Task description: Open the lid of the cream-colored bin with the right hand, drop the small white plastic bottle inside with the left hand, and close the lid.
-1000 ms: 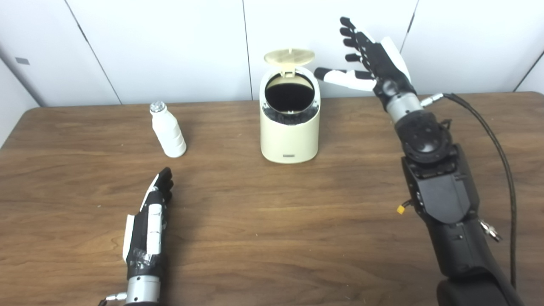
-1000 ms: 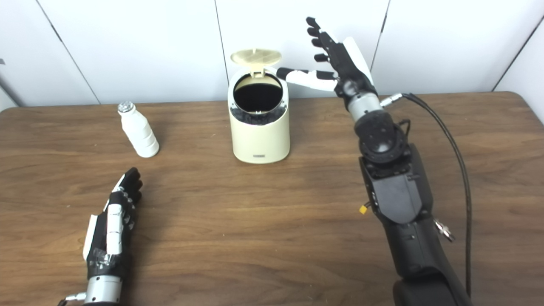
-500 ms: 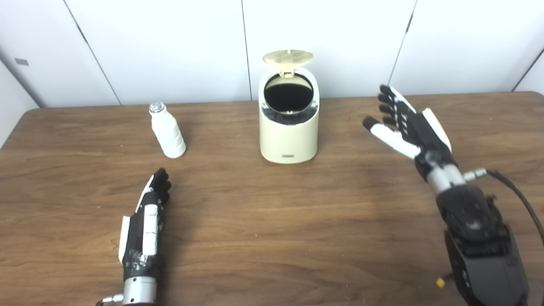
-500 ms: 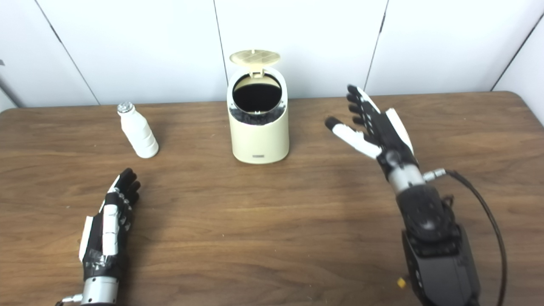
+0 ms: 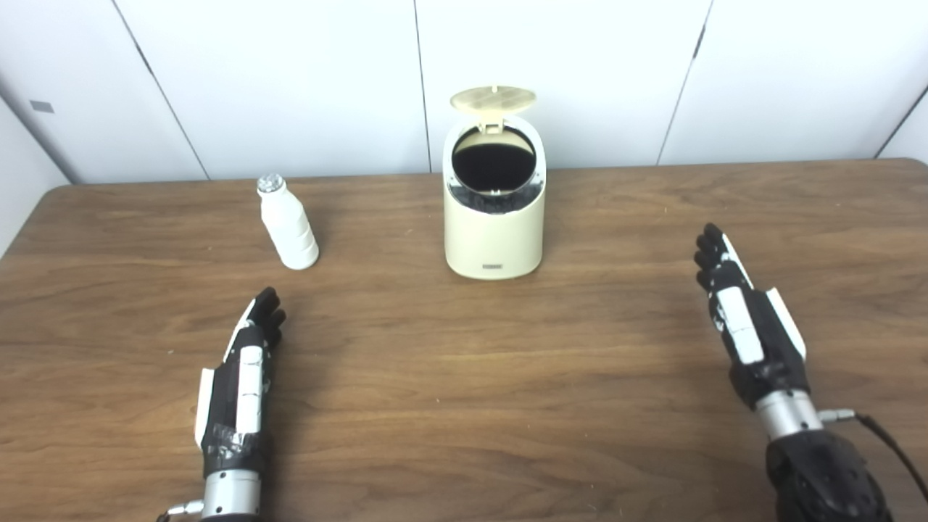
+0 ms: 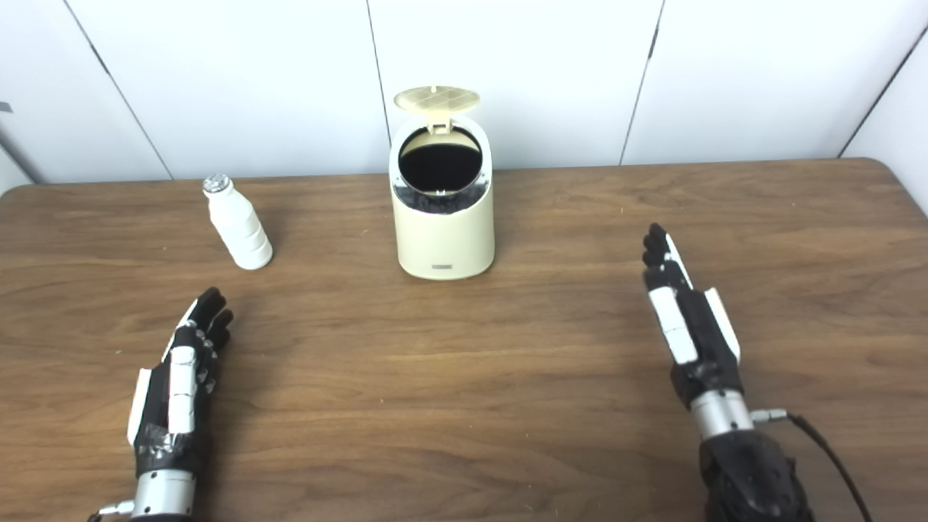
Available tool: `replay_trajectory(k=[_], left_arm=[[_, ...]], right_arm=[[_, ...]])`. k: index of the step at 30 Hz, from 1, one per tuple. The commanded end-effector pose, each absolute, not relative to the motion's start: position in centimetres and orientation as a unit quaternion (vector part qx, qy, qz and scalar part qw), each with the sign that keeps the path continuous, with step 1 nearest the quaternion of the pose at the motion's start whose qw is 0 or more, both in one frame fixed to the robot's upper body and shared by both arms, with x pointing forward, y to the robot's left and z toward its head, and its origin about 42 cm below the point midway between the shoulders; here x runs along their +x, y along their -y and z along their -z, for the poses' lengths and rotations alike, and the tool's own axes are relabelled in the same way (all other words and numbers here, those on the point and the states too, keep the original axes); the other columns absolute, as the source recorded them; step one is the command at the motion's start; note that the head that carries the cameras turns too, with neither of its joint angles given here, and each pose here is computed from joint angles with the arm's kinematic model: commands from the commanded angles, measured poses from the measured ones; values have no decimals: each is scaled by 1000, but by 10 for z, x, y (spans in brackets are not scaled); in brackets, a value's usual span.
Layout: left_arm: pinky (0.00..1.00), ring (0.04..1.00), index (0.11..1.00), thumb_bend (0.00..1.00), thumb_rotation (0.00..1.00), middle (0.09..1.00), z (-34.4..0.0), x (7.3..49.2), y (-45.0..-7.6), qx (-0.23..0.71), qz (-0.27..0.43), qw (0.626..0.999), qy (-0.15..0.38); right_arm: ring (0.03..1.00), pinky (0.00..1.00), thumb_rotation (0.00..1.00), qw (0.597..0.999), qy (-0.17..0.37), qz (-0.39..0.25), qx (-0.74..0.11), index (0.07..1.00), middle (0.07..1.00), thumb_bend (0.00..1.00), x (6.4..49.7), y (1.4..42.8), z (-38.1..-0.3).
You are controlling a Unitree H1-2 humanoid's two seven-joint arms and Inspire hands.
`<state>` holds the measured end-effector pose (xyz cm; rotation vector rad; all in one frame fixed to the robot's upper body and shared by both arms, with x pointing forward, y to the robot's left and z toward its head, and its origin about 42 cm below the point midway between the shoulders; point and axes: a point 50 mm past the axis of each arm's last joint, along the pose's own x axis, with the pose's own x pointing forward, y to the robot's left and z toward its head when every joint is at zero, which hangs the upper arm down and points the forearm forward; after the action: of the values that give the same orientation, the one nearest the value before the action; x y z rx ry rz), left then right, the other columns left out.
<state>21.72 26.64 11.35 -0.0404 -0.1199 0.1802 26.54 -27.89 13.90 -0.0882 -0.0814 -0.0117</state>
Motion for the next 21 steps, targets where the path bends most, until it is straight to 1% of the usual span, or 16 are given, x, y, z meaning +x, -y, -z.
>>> replay_trajectory(k=[1,5,9,12,17,19,21], left_arm=[[960,933,924,586,889,937,-118,217,-271,-17,-89,993,73],[955,932,922,601,882,941,-116,219,-272,-15,-86,994,71],[950,931,924,571,888,943,-114,218,-270,-14,-84,994,74],[941,926,916,567,901,937,-113,218,-268,-12,-86,994,73],[949,934,920,551,918,937,-108,219,-264,-3,-80,994,75],[951,934,907,542,885,935,-106,219,-261,-2,-80,994,78],[944,927,901,554,793,926,-104,220,-260,-2,-82,993,80]], right_arm=[[1000,1000,998,996,84,5,-32,997,1000,587,265,277,-147],[1000,1000,1000,996,85,3,-19,1000,1000,652,259,274,-137],[1000,1000,1000,996,88,10,-9,1000,1000,673,256,278,-130],[1000,1000,1000,996,85,13,-11,1000,1000,673,254,283,-127],[1000,1000,1000,997,82,14,-2,1000,1000,630,251,291,-120],[1000,1000,1000,996,83,11,3,1000,1000,613,252,293,-119],[1000,1000,1000,997,82,9,8,1000,1000,601,252,294,-119]])
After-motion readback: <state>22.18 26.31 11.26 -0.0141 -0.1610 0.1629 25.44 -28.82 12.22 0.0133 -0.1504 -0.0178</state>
